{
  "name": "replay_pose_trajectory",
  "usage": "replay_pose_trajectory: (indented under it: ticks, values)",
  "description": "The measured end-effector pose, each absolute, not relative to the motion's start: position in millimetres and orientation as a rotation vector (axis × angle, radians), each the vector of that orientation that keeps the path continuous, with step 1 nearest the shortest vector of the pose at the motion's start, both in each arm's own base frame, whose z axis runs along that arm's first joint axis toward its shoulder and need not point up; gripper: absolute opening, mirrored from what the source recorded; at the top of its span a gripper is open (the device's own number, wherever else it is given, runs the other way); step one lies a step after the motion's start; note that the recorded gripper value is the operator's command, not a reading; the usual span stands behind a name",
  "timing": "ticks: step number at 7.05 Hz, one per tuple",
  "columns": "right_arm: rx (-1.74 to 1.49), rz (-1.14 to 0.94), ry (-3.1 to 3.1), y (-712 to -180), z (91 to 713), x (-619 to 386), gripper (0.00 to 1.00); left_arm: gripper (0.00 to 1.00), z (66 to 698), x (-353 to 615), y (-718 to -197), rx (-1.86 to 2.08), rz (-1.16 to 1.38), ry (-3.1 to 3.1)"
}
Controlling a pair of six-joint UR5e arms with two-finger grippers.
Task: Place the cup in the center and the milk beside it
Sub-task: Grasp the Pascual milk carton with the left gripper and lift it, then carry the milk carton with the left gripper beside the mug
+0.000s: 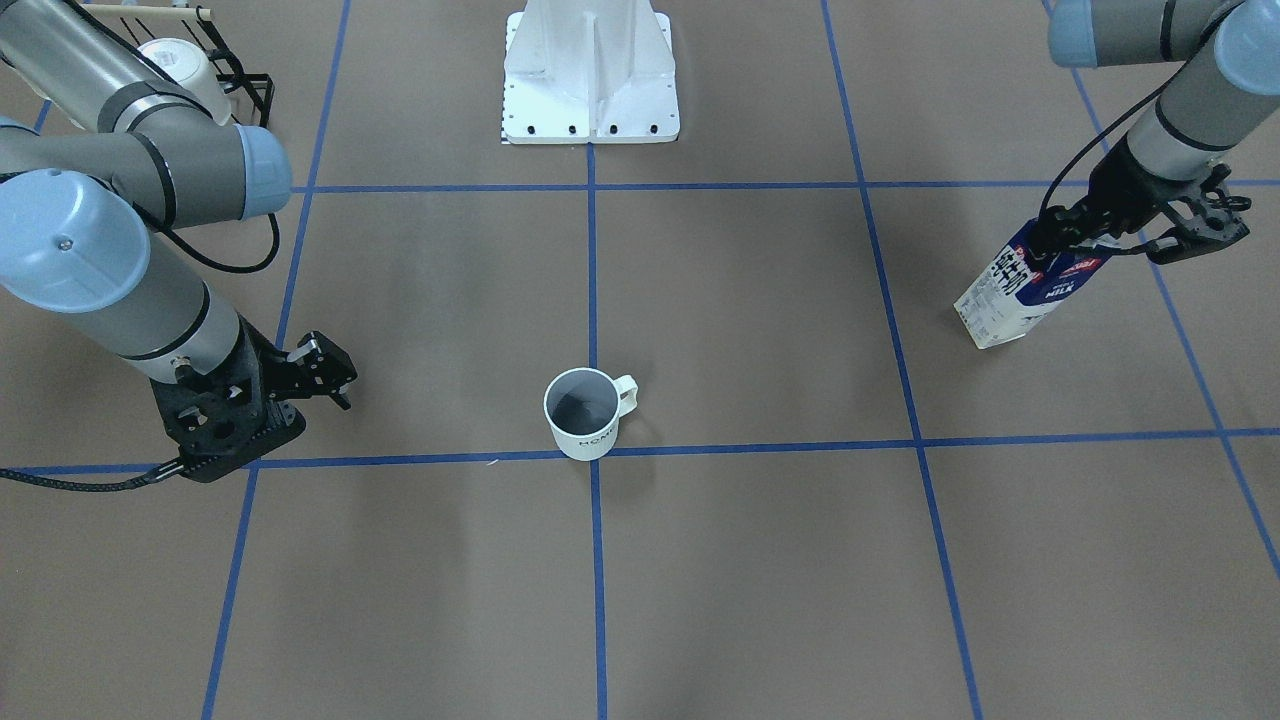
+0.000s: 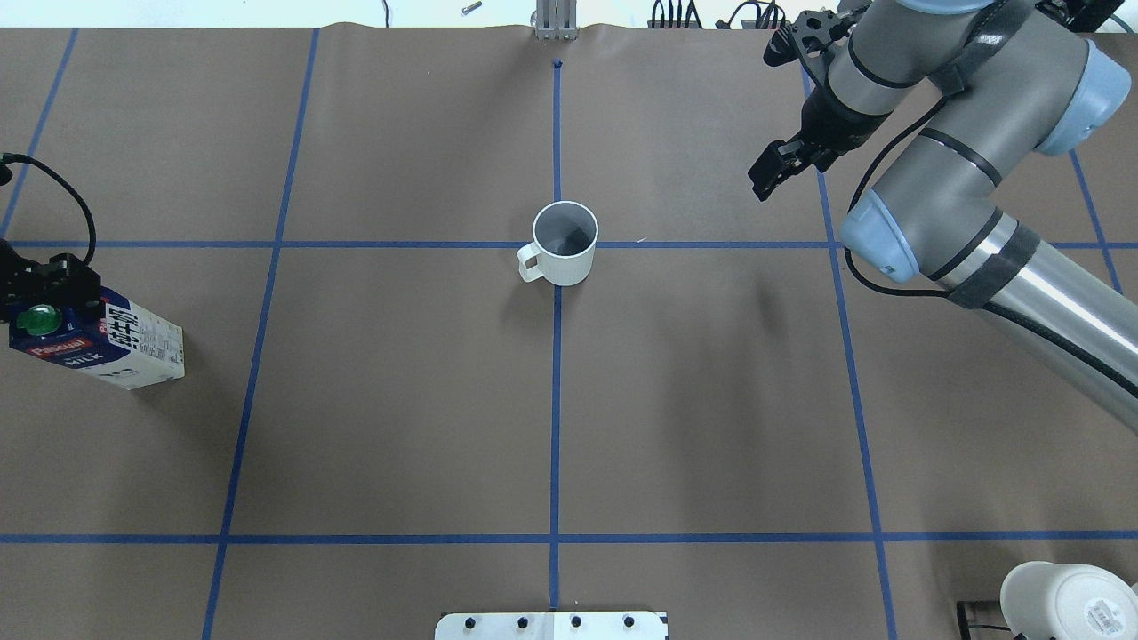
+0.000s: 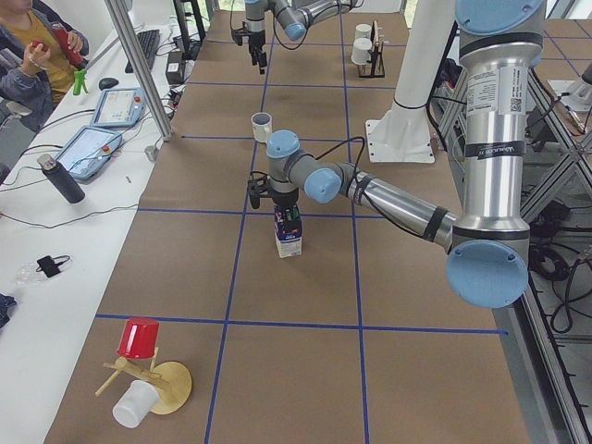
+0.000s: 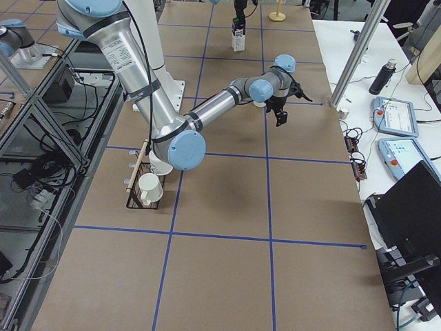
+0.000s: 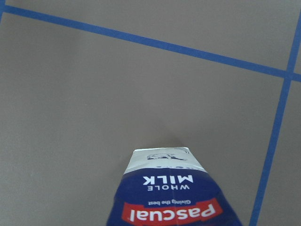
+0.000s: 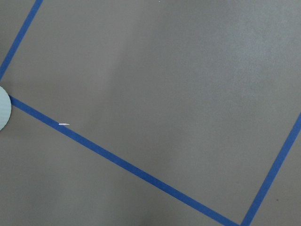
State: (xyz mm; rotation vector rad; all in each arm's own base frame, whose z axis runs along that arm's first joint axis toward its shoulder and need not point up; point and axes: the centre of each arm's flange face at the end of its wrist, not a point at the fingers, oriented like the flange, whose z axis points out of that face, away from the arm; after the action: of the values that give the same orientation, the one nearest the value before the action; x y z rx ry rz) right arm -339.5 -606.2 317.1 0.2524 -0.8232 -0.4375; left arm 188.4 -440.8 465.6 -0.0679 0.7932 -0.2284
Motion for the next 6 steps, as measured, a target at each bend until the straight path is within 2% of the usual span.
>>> replay_pose_trajectory:
  ticks: [3,4,6]
  values:
    - [0.264,-0.433,-0.831,-601,313,-329,1.00,0.10,426,190,-450,-0.036,-0.217,0.828]
    - [0.270,-0.425,-0.833,-590,320,-313,1.00,0.10,381,204,-475,-0.034,-0.217,0.826]
    - [0.266,-0.381,-0.820,-565,353,-264,1.00,0.10,252,267,-553,-0.016,-0.155,0.821]
